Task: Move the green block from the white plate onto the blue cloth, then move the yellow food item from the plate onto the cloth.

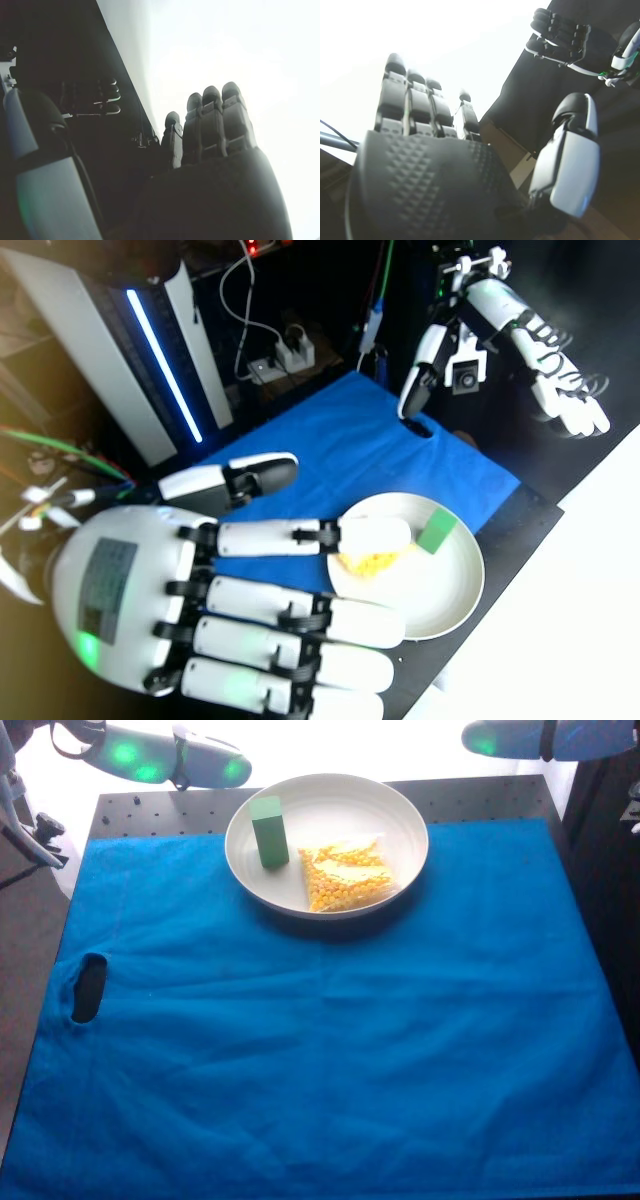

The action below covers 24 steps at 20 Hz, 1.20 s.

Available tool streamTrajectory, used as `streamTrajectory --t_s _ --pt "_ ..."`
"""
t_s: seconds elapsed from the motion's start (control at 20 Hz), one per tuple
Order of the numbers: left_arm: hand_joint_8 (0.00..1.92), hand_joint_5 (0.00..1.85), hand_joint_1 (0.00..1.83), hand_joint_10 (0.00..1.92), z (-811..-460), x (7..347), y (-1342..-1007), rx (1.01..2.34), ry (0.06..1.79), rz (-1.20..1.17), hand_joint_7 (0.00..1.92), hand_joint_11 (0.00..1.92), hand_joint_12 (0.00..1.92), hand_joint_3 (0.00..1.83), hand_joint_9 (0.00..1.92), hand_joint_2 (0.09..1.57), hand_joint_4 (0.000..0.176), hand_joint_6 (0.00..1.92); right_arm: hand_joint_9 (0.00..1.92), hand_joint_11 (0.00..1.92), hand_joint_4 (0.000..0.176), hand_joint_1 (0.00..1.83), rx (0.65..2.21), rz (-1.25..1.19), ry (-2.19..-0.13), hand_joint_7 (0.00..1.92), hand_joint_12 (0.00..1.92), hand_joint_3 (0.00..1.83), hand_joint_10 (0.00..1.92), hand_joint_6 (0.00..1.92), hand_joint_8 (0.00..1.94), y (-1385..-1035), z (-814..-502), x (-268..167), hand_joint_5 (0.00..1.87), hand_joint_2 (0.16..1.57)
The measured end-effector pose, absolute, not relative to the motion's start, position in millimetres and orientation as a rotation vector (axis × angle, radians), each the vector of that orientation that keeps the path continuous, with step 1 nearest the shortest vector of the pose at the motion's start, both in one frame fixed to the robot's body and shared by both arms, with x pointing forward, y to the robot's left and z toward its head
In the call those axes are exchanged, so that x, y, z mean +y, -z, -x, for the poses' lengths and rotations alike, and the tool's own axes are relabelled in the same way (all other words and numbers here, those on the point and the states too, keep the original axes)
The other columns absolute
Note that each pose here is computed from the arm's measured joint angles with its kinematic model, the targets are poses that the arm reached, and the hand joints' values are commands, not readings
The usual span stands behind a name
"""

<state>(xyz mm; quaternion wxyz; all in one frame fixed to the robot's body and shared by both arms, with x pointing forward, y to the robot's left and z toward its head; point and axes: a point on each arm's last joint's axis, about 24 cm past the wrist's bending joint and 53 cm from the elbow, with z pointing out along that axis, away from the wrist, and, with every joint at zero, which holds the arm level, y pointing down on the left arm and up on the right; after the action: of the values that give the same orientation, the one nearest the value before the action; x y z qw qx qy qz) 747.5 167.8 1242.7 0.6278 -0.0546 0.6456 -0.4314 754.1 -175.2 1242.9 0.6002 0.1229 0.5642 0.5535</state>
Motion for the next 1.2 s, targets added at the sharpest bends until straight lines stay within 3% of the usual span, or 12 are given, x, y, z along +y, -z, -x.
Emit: streamTrajectory --t_s 0.1,0.3,0.4,0.45,0.5,0.55,0.6,0.7,0.9,0.95,1.2 --pt "0.0 0.45 0.89 0.0 -748.9 168.3 -1240.5 1.494 0.971 0.11 0.48 0.18 0.52 0.0 0.44 0.83 0.024 0.0 0.2 0.12 0.0 0.62 1.307 -0.285 -1.284 0.31 0.25 0.0 0.01 0.0 0.01 -1243.2 -754.0 -175.2 0.21 0.7" --pt "0.0 0.45 0.92 0.0 -754.5 164.2 -1251.7 1.507 0.932 0.059 0.49 0.28 0.39 0.01 0.45 0.86 0.054 0.0 0.17 0.11 0.0 0.61 1.308 -0.28 -1.283 0.25 0.24 0.0 0.0 0.0 0.0 -1243.1 -753.7 -174.5 0.19 0.69" --pt "0.0 0.44 0.89 0.0 -755.6 160.6 -1260.4 1.501 0.918 0.03 0.5 0.27 0.79 0.0 0.46 0.85 0.071 0.0 0.17 0.11 0.0 0.61 1.311 -0.273 -1.283 0.25 0.23 0.0 0.0 0.0 0.01 -1242.6 -753.2 -173.1 0.18 0.7" --pt "0.0 0.41 0.88 0.0 -756.5 157.2 -1260.6 1.515 0.893 -0.003 0.51 0.13 0.97 0.0 0.44 0.86 0.055 0.0 0.17 0.11 0.0 0.59 1.311 -0.272 -1.283 0.25 0.23 0.0 0.0 0.0 0.0 -1242.6 -753.1 -172.8 0.19 0.7" --pt "0.0 0.36 0.9 0.0 -758.5 154.1 -1259.3 1.537 0.864 -0.032 0.5 0.03 0.87 0.01 0.4 0.89 0.048 0.0 0.15 0.1 0.0 0.62 1.312 -0.272 -1.283 0.23 0.22 0.0 0.0 0.0 0.0 -1242.5 -753.1 -172.8 0.19 0.7" --pt "0.0 0.35 0.94 0.01 -759.9 151.6 -1259.1 1.551 0.847 -0.046 0.52 0.0 0.91 0.01 0.43 0.93 0.038 0.0 0.16 0.1 0.0 0.62 1.312 -0.271 -1.283 0.23 0.22 0.0 0.0 0.0 0.0 -1242.4 -753.0 -172.4 0.19 0.71" --pt "0.0 0.33 0.94 0.01 -761.9 149.4 -1260.8 1.56 0.825 -0.066 0.46 0.13 0.88 0.0 0.43 0.91 0.025 0.0 0.18 0.13 0.0 0.62 1.313 -0.267 -1.284 0.25 0.23 0.0 0.01 0.01 0.01 -1242.1 -752.6 -171.2 0.2 0.7" --pt "0.0 0.3 0.82 0.0 -764.7 148.2 -1263.3 1.568 0.793 -0.092 0.36 0.3 0.63 0.0 0.41 0.87 0.012 0.0 0.19 0.12 0.0 0.63 1.317 -0.261 -1.286 0.25 0.23 0.0 0.01 0.01 0.01 -1241.1 -752.0 -168.8 0.21 0.71" --pt "0.0 0.28 0.86 0.01 -771.7 138.1 -1248.0 1.63 0.729 -0.138 0.5 0.41 0.42 0.0 0.59 0.87 0.0 0.0 0.19 0.12 0.0 0.6 1.323 -0.251 -1.294 0.26 0.22 0.0 0.01 0.0 0.0 -1238.7 -750.9 -162.3 0.2 0.71" --pt "0.0 0.26 0.86 0.0 -773.7 135.1 -1243.4 1.644 0.718 -0.145 0.39 0.41 0.32 0.0 0.51 0.86 0.0 0.0 0.19 0.12 0.0 0.61 1.325 -0.247 -1.294 0.26 0.22 0.0 0.01 0.0 0.0 -1238.4 -750.5 -161.2 0.2 0.72" --pt "0.0 0.31 0.88 0.0 -784.1 121.9 -1229.1 1.685 0.701 -0.146 0.41 0.43 0.29 0.01 0.53 0.85 0.0 0.0 0.17 0.13 0.0 0.63 1.325 -0.244 -1.294 0.23 0.21 0.01 0.0 0.01 0.0 -1238.3 -750.3 -160.8 0.22 0.74"
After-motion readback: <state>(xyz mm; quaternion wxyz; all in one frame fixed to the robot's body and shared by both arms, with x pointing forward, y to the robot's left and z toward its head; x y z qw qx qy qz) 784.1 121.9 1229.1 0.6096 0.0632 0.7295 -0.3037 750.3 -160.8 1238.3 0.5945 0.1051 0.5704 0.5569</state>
